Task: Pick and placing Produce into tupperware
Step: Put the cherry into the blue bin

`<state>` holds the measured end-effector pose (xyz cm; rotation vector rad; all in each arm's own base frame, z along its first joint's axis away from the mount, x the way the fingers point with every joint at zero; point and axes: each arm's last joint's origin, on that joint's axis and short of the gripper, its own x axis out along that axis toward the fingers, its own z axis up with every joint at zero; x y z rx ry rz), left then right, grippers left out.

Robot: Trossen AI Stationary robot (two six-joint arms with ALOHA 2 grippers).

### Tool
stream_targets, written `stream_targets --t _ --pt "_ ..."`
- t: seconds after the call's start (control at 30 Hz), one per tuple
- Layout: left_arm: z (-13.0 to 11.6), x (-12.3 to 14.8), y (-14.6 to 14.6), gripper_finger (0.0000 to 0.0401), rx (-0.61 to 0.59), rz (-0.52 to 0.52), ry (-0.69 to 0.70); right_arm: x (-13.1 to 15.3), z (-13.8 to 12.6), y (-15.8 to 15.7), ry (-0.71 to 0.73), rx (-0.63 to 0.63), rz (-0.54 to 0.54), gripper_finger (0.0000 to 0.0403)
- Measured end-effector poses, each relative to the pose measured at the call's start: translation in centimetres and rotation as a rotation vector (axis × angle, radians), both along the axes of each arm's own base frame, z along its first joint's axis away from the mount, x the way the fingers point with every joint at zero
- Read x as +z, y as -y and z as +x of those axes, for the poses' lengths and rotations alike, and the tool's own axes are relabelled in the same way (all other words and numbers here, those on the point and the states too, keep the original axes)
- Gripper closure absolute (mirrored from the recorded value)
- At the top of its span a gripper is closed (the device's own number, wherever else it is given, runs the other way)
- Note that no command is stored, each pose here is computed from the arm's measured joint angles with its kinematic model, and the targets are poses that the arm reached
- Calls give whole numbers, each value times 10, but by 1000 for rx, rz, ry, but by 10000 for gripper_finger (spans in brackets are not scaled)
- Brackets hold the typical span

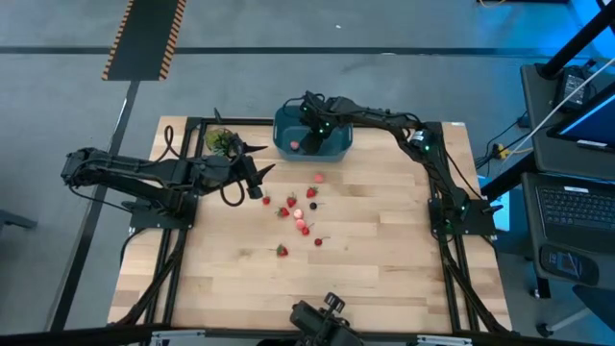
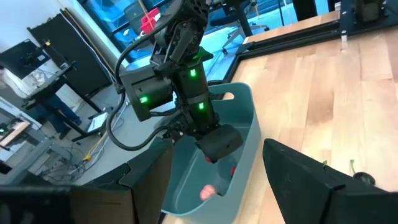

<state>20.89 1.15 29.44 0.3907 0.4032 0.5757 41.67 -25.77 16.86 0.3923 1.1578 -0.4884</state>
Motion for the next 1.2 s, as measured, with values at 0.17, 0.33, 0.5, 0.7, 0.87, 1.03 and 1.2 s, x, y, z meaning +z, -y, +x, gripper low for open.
stream_targets --t 0.17,0.33,0.5,0.7,0.87,1.03,1.2 --pt "-1 -2 0 156 0 0 -20 -5 0 0 -9 0 7 288" --pt "-1 -2 0 156 1 -1 -25 -5 1 0 -3 1 3 288" --pt "-1 -2 0 156 1 -1 -25 -5 0 -1 -7 6 28 288" --pt "-1 -2 0 156 1 -1 -26 -6 0 -3 29 37 101 282" --pt "-1 -3 0 156 1 -1 -28 -7 0 -4 31 43 114 281" --pt "-1 -3 0 156 1 -1 -29 -7 0 -4 31 40 117 280" --pt "-1 -4 0 156 1 -1 -42 -7 0 -4 27 42 118 279"
